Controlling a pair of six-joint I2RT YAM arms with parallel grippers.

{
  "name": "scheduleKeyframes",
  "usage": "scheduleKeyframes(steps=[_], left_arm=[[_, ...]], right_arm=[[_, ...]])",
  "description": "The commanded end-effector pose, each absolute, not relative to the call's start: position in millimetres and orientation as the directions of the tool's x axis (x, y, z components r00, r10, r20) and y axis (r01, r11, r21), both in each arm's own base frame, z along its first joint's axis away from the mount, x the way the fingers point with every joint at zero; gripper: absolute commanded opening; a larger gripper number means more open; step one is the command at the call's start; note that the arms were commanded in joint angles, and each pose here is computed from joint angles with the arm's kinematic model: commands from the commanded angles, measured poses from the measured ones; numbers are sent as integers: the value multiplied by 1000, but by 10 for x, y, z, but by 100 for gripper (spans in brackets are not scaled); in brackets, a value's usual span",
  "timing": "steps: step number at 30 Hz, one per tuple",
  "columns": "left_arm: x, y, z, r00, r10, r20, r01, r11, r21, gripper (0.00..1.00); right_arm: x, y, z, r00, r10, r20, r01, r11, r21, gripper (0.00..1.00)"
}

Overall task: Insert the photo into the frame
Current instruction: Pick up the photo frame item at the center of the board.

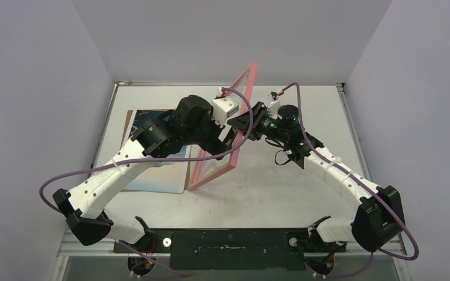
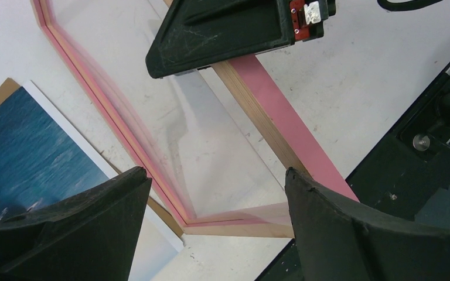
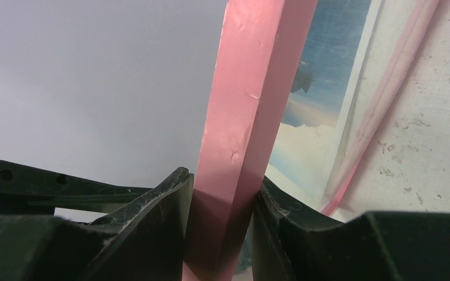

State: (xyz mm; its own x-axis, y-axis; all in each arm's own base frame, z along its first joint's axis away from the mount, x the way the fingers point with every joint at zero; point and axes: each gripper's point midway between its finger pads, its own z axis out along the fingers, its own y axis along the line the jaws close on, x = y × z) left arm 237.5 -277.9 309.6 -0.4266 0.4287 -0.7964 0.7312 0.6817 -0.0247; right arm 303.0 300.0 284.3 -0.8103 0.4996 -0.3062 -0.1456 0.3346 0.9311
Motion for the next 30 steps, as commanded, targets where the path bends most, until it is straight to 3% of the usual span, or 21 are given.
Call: scheduleKeyframes(steps=[1, 19, 30], left_arm=[[2313, -2794, 3203, -425, 388, -818, 735, 675, -61, 84], [2272, -2775, 3178, -352, 470, -809, 748, 661, 58, 84], [2516, -2518, 3346, -237, 554, -798, 682, 680, 269, 81]], right_arm=[[3034, 2986, 3209, -756, 510, -409, -299, 286, 910, 36], [3035, 2974, 3190, -754, 515, -407, -295, 288, 911, 36], [3020, 2969, 3189, -754, 513, -411, -297, 291, 909, 36]])
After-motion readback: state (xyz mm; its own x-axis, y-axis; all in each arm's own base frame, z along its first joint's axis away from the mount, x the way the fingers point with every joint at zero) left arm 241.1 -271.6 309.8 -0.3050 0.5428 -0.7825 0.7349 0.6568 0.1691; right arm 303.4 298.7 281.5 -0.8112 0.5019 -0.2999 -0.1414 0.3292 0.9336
